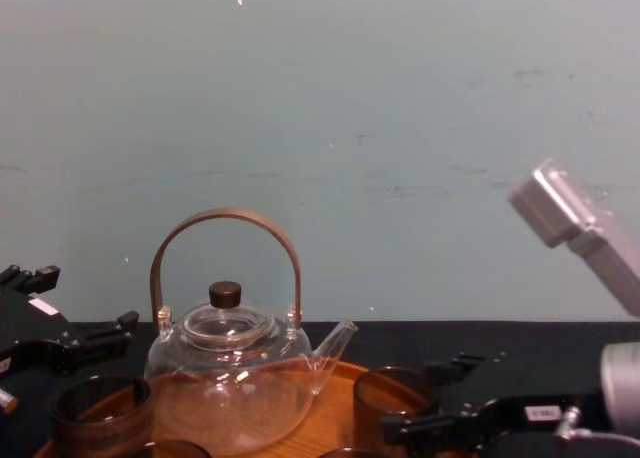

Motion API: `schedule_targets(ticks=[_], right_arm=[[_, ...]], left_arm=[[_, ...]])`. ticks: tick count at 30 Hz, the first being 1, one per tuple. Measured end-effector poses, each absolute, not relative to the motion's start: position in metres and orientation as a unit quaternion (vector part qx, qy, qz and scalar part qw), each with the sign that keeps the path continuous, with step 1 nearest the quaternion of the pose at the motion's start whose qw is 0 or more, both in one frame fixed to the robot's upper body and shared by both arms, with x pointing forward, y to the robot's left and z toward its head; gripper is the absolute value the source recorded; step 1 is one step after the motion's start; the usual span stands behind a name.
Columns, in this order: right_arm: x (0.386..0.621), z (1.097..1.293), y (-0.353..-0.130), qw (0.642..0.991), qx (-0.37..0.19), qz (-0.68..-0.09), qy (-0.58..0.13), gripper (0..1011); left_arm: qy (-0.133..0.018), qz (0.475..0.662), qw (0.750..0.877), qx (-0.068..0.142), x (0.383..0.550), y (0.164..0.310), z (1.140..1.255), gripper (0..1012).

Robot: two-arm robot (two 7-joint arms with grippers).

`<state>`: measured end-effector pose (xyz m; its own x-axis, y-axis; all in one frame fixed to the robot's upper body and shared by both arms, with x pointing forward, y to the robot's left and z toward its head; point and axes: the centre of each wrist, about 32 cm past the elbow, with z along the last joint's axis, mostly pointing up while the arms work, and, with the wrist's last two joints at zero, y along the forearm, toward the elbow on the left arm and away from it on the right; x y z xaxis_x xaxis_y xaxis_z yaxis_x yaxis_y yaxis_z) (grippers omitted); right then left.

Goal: Pick up the glass from the table and place it on the tray.

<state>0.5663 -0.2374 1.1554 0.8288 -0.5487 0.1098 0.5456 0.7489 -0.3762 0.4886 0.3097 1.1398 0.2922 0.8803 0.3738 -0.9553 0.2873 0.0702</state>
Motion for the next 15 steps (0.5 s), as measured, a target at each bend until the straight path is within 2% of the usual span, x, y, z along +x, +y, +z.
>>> schedule_targets(ticks=[10,15], right_arm=[[0.548,1.161,-0.26,0.933,-0.192,-0.304,0.008,1003],[0.532,1.168,-0.279,0.934,-0.185,-0.306,0.006,1002]], left_arm=[[-0.132,0.58,0.791,0.141,0.489,0.31,1.14,1001],[-0.132,0.58,0.791,0.142,0.489,0.31,1.14,1001]])
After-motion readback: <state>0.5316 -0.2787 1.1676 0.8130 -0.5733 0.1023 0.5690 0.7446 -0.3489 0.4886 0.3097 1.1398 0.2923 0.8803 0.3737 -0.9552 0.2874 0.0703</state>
